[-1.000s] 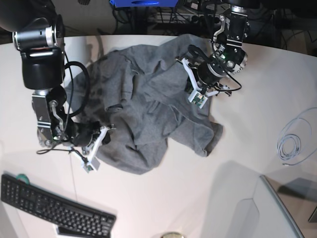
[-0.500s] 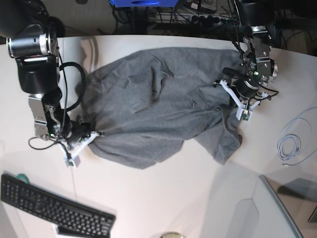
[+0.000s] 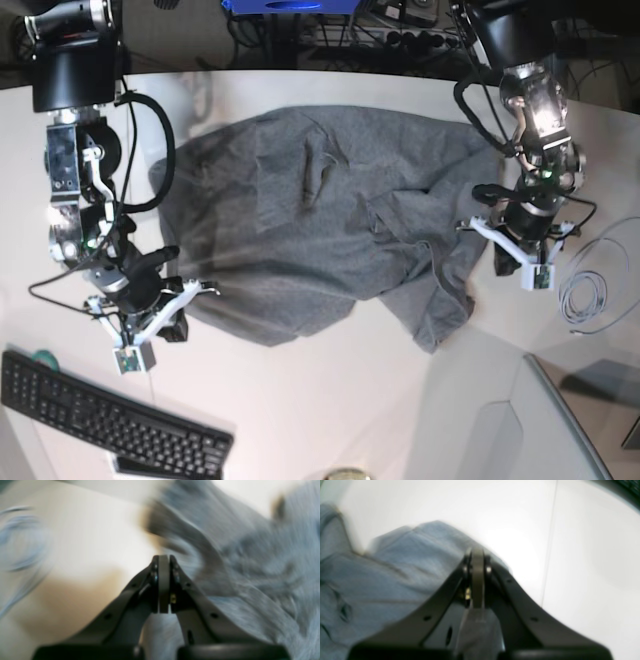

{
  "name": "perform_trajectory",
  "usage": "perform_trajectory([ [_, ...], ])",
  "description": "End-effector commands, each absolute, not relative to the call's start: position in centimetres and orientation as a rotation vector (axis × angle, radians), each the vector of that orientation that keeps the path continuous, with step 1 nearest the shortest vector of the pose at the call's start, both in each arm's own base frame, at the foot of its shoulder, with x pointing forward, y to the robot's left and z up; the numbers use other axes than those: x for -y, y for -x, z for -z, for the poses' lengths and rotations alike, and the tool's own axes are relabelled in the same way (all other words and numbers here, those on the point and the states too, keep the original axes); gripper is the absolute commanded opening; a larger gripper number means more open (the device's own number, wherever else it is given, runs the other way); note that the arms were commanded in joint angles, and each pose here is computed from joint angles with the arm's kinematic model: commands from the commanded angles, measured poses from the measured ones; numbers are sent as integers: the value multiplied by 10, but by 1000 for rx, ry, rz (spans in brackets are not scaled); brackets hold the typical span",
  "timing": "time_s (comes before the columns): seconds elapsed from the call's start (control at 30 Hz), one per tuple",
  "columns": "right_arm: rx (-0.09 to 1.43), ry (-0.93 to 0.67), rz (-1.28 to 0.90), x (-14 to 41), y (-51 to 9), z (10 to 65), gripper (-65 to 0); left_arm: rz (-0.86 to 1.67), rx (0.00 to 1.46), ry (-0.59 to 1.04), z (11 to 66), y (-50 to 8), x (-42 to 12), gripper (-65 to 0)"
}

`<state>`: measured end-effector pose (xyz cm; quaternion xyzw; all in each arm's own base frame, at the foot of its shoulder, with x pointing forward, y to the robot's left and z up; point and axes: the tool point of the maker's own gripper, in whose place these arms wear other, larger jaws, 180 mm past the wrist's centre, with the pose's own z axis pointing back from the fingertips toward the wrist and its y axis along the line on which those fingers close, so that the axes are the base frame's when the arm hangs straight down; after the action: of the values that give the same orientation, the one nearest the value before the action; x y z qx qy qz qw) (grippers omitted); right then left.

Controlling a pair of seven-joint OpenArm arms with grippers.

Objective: Layout the t-shirt on the table in an organized manner, then fold the t-shirt properly
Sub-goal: 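Pull the shirt apart with both grippers to spread it, then move both grippers to the shirt's collar edge and grasp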

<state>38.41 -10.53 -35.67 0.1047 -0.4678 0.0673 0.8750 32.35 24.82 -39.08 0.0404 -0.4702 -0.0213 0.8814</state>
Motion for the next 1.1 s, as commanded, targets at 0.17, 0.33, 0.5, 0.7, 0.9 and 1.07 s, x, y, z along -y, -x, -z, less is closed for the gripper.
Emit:
perform_trajectory([
  [0.17,1011,-211,-152,108,-361,347,-648,170,1065,-2,355,-280,-198,-581],
  [0.33,958,-212,-145,109,-342,366,-648,288,1006,109,374,-263,-141,-135],
  [0.5,943,-213,-142,109,-334,371,-648,340,917,93,411,-273,-121,-84],
  [0.7,909,-230,-130,108,-321,382,-648,395,890,92,436,-293,-98,-169],
  [0.9,904,-308,-59,108,-317,381,-648,493,841,62,461,-286,-90,-260],
  [1.07,866,-358,14,122,-306,387,-647,456,830,29,463,-285,-109,-301],
])
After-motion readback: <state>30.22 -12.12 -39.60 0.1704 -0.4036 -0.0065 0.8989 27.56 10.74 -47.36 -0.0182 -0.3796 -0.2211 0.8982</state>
